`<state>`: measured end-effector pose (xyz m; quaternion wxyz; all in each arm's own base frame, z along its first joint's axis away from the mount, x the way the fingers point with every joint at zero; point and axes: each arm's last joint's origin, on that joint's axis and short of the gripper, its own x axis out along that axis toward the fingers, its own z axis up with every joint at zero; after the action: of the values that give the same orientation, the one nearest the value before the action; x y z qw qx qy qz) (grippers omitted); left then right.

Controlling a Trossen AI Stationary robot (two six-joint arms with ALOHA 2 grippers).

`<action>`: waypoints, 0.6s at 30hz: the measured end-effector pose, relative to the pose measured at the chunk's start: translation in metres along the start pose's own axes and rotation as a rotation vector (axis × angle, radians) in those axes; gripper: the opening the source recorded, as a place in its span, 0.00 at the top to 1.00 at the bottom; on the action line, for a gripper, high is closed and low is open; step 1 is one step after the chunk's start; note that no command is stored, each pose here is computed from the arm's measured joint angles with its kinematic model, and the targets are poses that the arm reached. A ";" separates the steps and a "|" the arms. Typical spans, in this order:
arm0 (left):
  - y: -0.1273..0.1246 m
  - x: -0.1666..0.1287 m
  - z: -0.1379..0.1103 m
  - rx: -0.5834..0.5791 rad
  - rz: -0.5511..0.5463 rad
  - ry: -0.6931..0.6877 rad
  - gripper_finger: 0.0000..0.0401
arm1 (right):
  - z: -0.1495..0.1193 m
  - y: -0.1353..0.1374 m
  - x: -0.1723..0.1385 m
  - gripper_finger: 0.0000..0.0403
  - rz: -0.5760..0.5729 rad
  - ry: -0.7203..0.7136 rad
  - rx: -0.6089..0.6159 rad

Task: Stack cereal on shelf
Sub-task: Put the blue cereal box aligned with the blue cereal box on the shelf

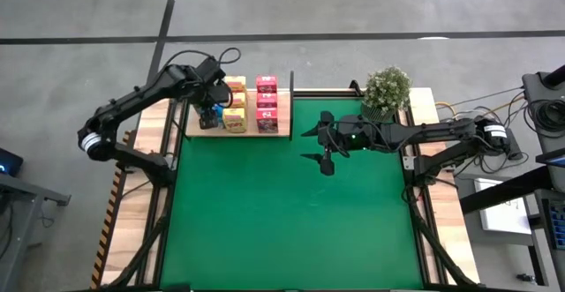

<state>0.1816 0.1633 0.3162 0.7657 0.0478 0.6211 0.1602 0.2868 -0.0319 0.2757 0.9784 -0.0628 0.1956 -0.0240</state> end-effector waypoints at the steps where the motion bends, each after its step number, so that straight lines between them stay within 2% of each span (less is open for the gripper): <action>1: 0.000 0.002 0.001 0.005 -0.004 0.005 0.43 | 0.000 -0.001 0.000 0.28 -0.002 0.001 0.001; 18: 0.004 0.016 0.007 0.018 -0.019 0.030 0.43 | 0.000 -0.001 0.000 0.28 -0.002 0.001 0.001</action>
<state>0.1909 0.1735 0.3037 0.7573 0.0464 0.6344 0.1479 0.2866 -0.0325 0.2754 0.9783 -0.0625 0.1959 -0.0249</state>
